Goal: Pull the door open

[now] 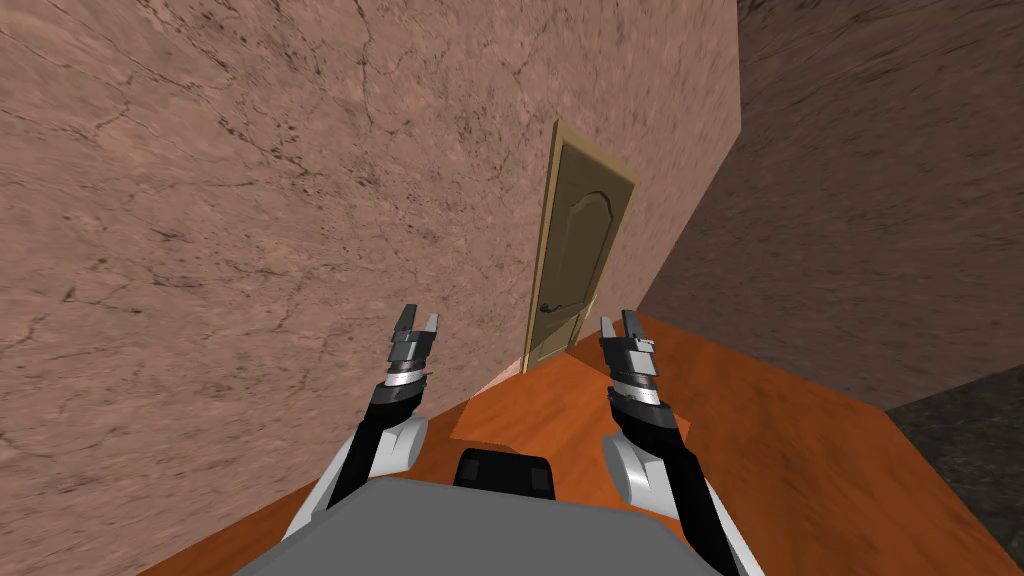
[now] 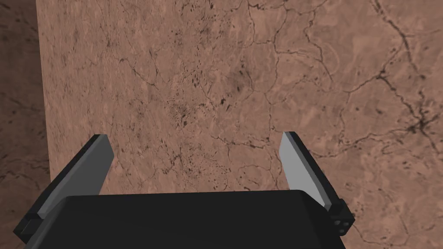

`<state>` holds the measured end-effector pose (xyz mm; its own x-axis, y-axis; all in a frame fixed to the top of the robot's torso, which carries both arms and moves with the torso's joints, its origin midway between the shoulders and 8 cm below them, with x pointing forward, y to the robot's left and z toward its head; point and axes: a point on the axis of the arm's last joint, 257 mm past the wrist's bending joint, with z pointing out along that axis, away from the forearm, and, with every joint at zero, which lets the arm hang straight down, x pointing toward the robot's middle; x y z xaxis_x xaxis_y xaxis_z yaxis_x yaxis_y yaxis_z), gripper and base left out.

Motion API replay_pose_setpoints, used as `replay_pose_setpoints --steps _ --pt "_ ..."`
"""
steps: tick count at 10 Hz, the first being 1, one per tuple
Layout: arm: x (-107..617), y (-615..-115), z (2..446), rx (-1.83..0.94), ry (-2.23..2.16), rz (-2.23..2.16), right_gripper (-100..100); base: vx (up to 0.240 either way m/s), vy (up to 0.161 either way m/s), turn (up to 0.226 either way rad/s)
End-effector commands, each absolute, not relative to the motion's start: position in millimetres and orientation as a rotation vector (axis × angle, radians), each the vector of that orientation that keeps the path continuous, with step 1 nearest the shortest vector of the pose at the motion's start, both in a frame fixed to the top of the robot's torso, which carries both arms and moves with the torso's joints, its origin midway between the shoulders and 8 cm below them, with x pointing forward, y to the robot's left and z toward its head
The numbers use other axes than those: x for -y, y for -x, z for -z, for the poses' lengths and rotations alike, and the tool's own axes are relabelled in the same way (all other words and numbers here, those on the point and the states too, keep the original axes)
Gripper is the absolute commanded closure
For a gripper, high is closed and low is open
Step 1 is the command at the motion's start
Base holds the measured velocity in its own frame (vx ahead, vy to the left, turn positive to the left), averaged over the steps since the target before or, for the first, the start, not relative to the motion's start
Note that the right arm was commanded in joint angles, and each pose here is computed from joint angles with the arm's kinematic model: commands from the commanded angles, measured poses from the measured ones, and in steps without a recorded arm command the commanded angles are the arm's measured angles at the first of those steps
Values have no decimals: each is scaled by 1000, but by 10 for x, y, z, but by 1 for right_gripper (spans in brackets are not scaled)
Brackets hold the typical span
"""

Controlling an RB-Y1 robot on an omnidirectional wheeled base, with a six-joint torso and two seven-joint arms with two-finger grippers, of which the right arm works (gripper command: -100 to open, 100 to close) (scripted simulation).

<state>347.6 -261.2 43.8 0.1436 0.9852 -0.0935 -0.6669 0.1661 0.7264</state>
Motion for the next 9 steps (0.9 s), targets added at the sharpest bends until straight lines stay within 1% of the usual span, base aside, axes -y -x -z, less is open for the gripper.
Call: replay_pose_setpoints --steps 1,7,9 --pt "2605 -3566 -297 -674 -621 -1310 -100 25 -34 115" --pt "2591 -3855 205 -759 -675 -1336 -100 57 -79 113" --pt "2601 -3934 383 -787 -698 -1336 -100 40 -54 76"
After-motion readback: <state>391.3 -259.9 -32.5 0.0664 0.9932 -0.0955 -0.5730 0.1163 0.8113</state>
